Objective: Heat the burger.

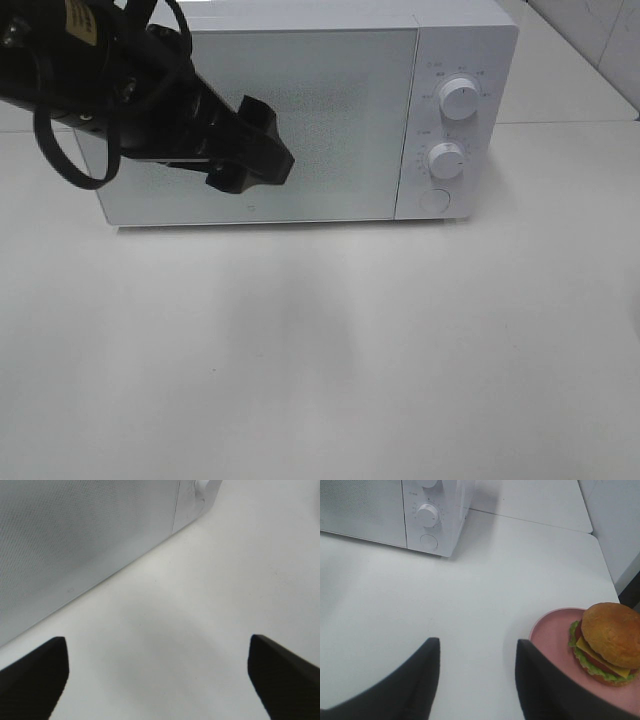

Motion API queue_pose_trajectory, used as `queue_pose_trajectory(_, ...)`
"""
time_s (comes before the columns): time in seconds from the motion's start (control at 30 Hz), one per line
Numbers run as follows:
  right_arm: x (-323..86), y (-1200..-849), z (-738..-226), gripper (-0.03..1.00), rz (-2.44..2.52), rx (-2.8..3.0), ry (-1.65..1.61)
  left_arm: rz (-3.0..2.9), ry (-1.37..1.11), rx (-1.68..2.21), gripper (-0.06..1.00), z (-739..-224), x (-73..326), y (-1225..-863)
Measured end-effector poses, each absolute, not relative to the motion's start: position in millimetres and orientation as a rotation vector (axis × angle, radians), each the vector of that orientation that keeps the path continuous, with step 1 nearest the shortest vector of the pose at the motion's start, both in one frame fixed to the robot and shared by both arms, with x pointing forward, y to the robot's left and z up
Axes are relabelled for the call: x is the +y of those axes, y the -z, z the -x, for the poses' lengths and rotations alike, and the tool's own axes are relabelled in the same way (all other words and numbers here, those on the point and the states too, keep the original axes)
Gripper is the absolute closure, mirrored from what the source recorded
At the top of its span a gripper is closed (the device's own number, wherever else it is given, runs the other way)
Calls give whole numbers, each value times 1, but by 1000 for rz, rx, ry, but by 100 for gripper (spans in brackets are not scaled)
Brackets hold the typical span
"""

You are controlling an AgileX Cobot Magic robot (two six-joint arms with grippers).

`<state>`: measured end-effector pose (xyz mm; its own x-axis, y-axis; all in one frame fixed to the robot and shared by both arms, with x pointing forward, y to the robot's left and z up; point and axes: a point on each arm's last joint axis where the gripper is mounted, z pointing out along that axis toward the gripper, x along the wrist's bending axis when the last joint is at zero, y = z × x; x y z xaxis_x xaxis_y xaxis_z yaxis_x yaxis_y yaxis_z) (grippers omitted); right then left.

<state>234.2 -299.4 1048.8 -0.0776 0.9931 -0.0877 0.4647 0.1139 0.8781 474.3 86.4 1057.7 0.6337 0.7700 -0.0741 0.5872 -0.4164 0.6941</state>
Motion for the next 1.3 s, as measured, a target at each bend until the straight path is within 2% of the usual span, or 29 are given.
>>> queue_pose_trajectory(0.03, -299, -1049, -234, 48, -1446, 1649, -898, -2164, -324, 1082, -1, -474, 88, -1058)
queue_pose_trajectory(0.13, -299, -1049, -234, 48, -1446, 1649, -898, -2178, -326, 1090, -4, -473, 89, -1058)
queue_pose_trajectory(0.57, -299, -1049, -234, 48, -1446, 1649, -898, -2311, -367, 1023, -4, -470, 97, -1058)
queue_pose_trajectory(0.67, -299, -1049, -234, 48, -1446, 1649, -898, -2303, -374, 1059, -4, -470, 110, -1066)
queue_pose_trajectory(0.73, -299, -1049, -234, 48, -1446, 1649, -898, -2282, -401, 1136, -4, -472, 133, -1077)
queue_pose_trajectory(0.83, -299, -1049, -234, 48, -1446, 1649, -898, -2278, -409, 1160, -4, -473, 140, -1079)
queue_pose_trajectory(1.03, -299, -1049, -234, 48, -1446, 1649, -898, -2283, -408, 1350, -4, -467, 183, -1092)
queue_pose_trajectory(1.1, -299, -1049, -234, 48, -1446, 1649, -898, -2246, -429, 1480, -4, -465, 212, -1100)
queue_pose_trajectory(1.3, -299, -1049, -234, 48, -1446, 1649, -898, -2181, -509, 1618, -4, -464, 245, -1107)
